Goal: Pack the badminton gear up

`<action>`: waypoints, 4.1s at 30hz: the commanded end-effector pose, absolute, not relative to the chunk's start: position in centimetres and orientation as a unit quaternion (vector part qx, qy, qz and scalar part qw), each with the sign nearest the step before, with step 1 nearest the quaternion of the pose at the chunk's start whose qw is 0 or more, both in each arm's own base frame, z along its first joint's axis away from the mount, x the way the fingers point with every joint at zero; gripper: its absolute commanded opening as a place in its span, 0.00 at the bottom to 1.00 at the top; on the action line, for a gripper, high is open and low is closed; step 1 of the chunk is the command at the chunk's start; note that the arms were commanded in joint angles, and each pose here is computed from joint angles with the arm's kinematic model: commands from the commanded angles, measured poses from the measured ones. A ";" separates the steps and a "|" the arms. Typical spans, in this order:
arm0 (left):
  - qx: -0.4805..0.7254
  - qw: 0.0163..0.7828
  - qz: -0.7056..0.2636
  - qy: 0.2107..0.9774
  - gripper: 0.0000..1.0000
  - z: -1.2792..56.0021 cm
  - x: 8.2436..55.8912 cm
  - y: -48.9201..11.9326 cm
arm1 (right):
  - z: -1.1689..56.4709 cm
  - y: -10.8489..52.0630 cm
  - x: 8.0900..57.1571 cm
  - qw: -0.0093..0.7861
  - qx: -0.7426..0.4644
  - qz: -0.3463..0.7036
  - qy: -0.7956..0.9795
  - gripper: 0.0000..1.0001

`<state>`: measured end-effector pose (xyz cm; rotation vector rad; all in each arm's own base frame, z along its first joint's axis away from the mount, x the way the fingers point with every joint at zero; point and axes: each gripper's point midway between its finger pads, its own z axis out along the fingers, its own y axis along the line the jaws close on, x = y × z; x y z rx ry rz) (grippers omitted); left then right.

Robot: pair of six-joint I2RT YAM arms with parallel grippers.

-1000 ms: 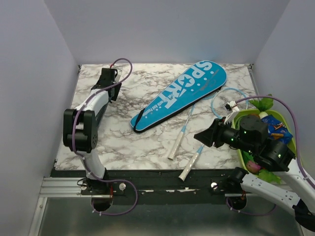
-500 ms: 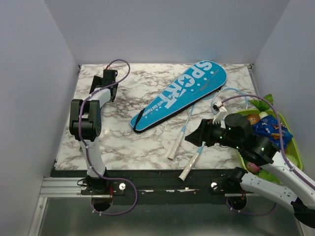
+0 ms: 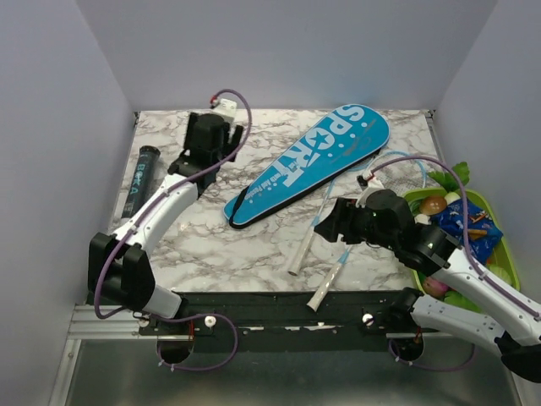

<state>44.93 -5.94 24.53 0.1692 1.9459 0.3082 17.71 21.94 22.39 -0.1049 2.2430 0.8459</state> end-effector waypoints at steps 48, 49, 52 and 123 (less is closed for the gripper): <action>0.435 0.407 -0.149 0.789 0.22 5.2 37.3 -32.4 | 13.3 17.0 18.1 0.328 0.070 0.239 0.911 0.67; 0.435 0.404 -0.149 0.791 0.20 4.9 37.3 -32.3 | 13.3 17.0 18.1 0.328 0.071 0.240 0.911 0.67; 0.436 0.399 -0.146 0.794 0.20 4.6 37.2 -32.2 | 12.9 17.3 17.9 0.322 0.071 0.246 0.912 0.67; -0.077 0.502 -0.351 0.787 0.00 17.9 29.8 -20.9 | 7.7 16.7 36.0 0.287 0.108 0.076 0.949 0.63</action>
